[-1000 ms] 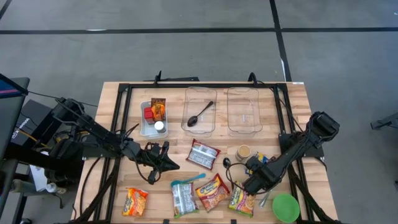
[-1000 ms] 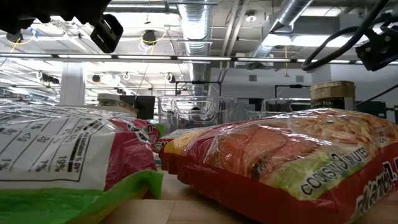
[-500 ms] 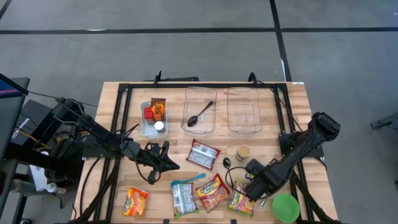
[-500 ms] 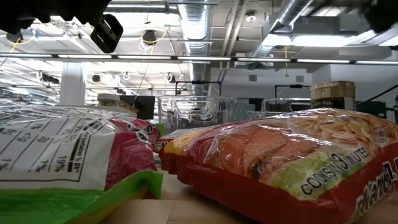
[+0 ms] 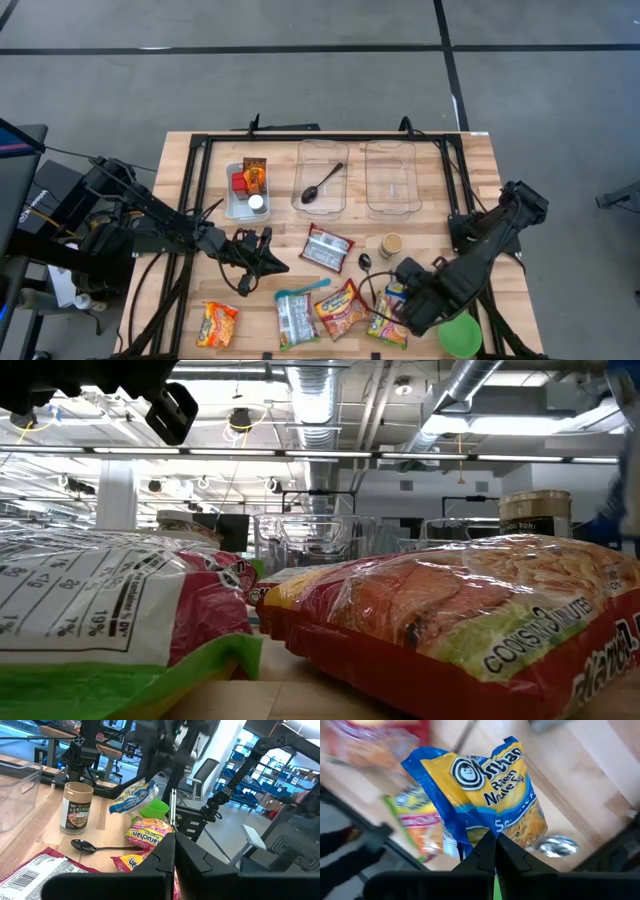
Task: Pick & Place Food Item
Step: Put the blue noodle pack into the right transparent bin
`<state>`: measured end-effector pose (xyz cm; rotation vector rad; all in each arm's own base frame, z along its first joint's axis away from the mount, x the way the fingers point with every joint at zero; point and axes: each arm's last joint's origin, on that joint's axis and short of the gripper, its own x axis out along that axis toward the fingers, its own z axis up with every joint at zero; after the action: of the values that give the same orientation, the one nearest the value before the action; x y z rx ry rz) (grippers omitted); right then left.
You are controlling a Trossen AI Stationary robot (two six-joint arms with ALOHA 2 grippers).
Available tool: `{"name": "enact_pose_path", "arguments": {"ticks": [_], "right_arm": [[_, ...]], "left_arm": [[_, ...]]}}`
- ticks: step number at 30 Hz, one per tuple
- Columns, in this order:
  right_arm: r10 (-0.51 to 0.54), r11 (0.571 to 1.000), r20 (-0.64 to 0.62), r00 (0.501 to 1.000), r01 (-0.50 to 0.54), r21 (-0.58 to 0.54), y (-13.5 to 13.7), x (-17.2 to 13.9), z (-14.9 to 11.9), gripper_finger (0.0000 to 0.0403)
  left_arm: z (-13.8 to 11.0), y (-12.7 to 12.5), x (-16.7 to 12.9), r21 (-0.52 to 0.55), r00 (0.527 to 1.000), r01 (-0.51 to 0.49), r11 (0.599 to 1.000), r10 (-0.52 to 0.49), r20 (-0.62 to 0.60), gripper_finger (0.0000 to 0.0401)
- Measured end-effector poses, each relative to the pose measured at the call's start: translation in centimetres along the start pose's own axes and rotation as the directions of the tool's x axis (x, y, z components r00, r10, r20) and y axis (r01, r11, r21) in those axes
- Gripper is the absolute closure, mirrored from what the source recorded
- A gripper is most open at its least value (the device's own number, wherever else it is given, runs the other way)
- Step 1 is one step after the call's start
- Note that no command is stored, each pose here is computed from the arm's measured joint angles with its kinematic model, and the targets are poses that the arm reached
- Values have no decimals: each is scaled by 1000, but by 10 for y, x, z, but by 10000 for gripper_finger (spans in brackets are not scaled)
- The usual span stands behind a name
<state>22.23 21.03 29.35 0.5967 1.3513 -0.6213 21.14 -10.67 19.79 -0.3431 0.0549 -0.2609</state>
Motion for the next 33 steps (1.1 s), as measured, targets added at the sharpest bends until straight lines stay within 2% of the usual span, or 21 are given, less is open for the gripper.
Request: {"name": "enact_pose_path", "arguments": {"ticks": [7,11,17,25,33], "right_arm": [[104,995,202,974,-103,-14,6,-37,10,403],[133,991,331,934,-136,-14,4,-57,21,403],[122,990,507,853,-142,0,-2,-81,42,403],[53,991,633,772,-119,63,-13,-97,89,403],[-70,985,650,757,-51,165,-36,-102,145,403]], "left_arm": [[0,0,0,0,1000,0,1000,0,0,401],[0,0,0,0,1000,0,1000,0,0,401],[0,0,0,0,1000,0,1000,0,1,401],[0,0,0,0,1000,0,1000,0,1,401],[0,0,0,0,1000,0,1000,0,0,401]]}}
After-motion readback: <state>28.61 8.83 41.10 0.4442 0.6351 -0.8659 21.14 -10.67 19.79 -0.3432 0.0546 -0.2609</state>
